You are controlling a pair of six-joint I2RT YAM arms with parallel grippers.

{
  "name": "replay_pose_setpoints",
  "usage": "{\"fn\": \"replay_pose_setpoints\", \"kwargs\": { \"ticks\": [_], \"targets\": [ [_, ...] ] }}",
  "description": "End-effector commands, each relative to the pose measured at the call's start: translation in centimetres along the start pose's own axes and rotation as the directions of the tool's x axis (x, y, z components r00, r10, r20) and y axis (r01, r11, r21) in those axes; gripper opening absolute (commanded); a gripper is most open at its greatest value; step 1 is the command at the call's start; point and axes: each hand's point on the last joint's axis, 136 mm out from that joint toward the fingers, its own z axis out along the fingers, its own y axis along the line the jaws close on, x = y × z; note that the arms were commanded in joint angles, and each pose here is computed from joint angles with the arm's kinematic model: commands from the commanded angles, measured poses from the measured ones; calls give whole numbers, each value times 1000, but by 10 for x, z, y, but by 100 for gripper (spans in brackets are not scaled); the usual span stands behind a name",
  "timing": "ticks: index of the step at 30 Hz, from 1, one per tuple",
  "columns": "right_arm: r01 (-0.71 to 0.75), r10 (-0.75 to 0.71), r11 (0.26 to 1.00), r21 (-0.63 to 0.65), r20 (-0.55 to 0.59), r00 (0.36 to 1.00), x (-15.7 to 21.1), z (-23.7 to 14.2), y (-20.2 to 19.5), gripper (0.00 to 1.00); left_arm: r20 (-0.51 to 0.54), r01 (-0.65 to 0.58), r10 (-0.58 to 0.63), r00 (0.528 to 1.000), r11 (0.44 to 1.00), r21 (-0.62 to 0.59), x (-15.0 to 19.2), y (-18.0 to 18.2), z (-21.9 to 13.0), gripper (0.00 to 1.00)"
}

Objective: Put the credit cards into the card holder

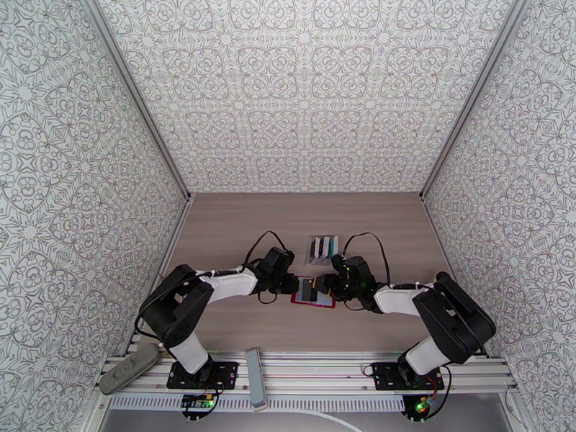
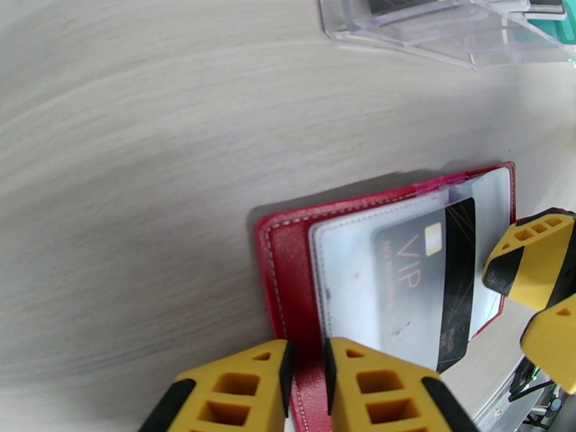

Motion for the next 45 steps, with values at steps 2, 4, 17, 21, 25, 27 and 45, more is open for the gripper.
{"fn": "replay_pose_setpoints", "kwargs": {
  "ticks": [2,4,17,21,25,27,45],
  "targets": [
    [19,-19,996,91,-2,1000,2,-7,-9,55,-111,18,-29,993,995,-93,35,23,10,22],
    [24,-24,995,100,2,1000,2,-10,-9,55,-108,18,-28,994,996,-91,33,22,8,22],
    [75,-81,989,128,39,996,-7,-32,10,55,-61,-18,15,998,998,-57,12,-2,-13,22],
    [91,-100,983,161,47,994,-7,-37,12,54,-52,-25,22,998,998,-56,9,-7,-18,23],
    [119,-130,973,199,42,991,-5,-36,14,54,-45,-25,22,999,998,-61,9,-8,-24,23],
    [133,-145,967,215,38,989,-4,-35,17,53,-38,-22,20,999,998,-57,9,-9,-28,23],
    [254,-267,874,413,-28,963,2,-14,20,39,-65,15,-19,998,998,-66,28,0,-14,22]
  ]
}}
